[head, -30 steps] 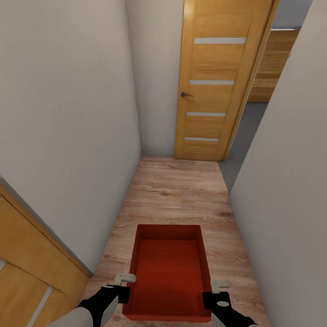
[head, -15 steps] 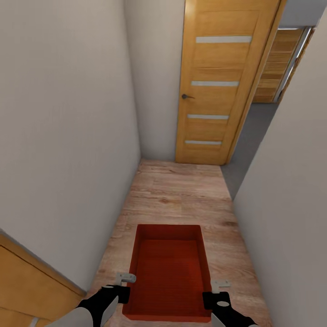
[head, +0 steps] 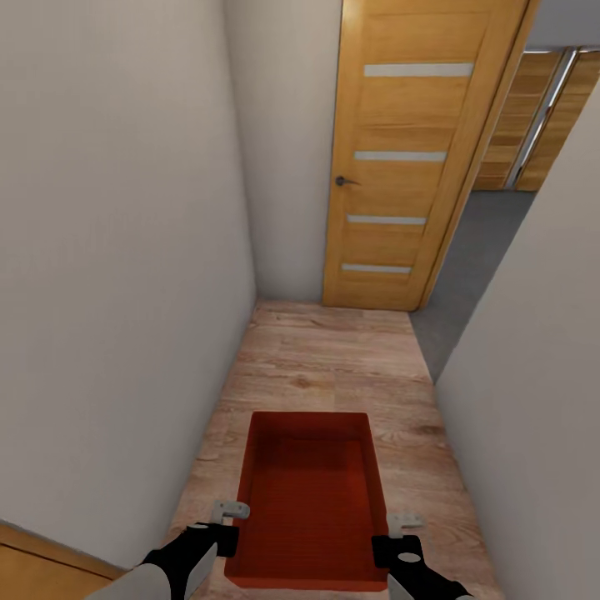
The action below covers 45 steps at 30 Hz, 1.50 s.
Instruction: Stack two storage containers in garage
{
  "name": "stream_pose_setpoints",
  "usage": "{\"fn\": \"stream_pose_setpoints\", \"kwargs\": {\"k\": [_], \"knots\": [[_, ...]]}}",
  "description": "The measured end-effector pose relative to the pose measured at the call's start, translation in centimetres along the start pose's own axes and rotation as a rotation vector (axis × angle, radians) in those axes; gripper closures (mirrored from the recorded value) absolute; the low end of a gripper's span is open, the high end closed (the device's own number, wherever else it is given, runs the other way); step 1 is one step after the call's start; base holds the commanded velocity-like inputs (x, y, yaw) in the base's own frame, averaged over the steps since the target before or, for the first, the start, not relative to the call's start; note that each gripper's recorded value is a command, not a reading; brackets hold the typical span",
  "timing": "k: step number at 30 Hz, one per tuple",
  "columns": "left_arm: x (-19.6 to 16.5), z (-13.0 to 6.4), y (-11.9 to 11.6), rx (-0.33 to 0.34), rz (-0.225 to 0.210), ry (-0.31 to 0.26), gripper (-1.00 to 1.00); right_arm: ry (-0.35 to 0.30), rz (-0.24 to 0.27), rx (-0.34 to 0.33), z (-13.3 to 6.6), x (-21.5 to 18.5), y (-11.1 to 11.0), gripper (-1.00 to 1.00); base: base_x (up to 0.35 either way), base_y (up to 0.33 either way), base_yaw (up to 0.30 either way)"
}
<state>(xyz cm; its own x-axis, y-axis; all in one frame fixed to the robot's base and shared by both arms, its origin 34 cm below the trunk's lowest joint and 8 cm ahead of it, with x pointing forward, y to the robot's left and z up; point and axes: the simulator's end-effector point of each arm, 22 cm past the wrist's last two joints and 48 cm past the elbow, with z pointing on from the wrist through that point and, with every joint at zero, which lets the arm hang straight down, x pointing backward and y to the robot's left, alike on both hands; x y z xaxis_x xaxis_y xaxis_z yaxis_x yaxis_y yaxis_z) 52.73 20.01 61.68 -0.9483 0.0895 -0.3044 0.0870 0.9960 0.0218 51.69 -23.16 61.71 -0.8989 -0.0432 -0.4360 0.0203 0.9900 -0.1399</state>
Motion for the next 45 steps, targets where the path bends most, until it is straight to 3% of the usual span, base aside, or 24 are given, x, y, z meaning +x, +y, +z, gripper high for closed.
{"fn": "stream_pose_setpoints", "kwargs": {"k": [30,45], "knots": [[0.00,0.00,0.00,0.000,0.000,0.000,1.00,0.000,0.000,0.000,0.00,0.00,0.00,1.00,0.324,0.000,-0.001],[0.00,0.00,-0.01,0.000,0.000,0.000,1.00,0.000,0.000,0.000,0.00,0.01,-0.02,1.00,0.324,0.000,-0.205]]}}
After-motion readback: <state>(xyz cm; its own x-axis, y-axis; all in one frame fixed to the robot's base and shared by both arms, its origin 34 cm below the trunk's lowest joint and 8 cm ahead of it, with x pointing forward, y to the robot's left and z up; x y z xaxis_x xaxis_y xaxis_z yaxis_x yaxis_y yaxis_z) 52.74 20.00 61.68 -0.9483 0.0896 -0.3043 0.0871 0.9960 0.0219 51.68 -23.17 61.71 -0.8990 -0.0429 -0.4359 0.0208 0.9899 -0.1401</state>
